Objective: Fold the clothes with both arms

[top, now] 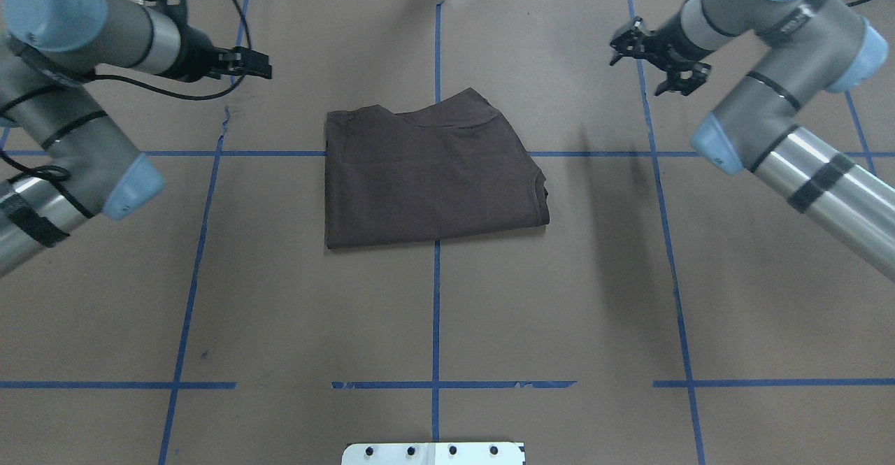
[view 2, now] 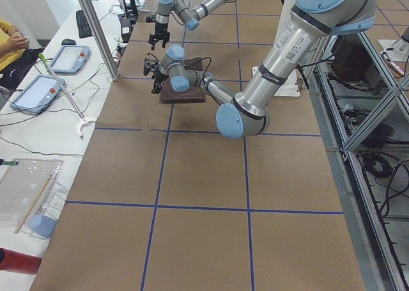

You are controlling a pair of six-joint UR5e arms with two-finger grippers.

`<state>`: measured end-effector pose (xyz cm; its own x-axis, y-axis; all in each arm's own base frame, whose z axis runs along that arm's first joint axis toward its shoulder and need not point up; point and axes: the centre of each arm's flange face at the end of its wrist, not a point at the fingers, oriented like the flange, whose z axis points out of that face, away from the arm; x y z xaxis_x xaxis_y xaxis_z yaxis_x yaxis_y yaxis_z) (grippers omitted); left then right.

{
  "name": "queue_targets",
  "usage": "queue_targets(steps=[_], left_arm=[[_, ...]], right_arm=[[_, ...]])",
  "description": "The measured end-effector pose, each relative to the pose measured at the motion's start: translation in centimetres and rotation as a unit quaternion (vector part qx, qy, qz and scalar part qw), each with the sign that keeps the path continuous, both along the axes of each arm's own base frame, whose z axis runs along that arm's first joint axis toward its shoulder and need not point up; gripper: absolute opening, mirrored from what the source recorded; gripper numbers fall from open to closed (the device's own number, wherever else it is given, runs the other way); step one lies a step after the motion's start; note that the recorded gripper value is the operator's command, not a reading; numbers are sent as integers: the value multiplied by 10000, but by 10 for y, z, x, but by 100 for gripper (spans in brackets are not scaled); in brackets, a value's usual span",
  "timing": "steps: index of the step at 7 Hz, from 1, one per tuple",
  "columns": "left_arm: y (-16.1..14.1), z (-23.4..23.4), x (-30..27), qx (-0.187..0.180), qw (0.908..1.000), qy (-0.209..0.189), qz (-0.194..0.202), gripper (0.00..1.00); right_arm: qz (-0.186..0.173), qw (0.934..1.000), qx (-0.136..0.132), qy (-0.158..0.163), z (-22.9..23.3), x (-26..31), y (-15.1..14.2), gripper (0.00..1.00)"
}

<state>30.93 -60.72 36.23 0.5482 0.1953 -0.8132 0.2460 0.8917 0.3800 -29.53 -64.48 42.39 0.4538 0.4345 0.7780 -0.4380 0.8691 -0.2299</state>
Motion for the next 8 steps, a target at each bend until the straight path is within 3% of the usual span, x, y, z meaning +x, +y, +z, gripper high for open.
queue_targets(steps=[2, 4, 5, 6, 8], left_arm=[[12, 82, -115, 484, 9955, -470, 672, 100], [74, 160, -207, 701, 9886, -615, 1182, 100], [109, 182, -233, 785, 9860, -656, 1319, 100], [125, 192, -255, 787, 9860, -700, 1292, 100], [133, 208, -279, 492, 9864, -759, 1369, 100]], right_arm=[[-789, 9941, 526, 530, 89, 137, 43, 100], [-1588, 9762, 1166, 905, 182, 252, 103, 100], [-1820, 9683, 1373, 1021, 210, 283, 130, 100], [-1944, 9644, 1445, 1063, 226, 295, 145, 100], [-2165, 9587, 1529, 1034, 248, 307, 174, 100]])
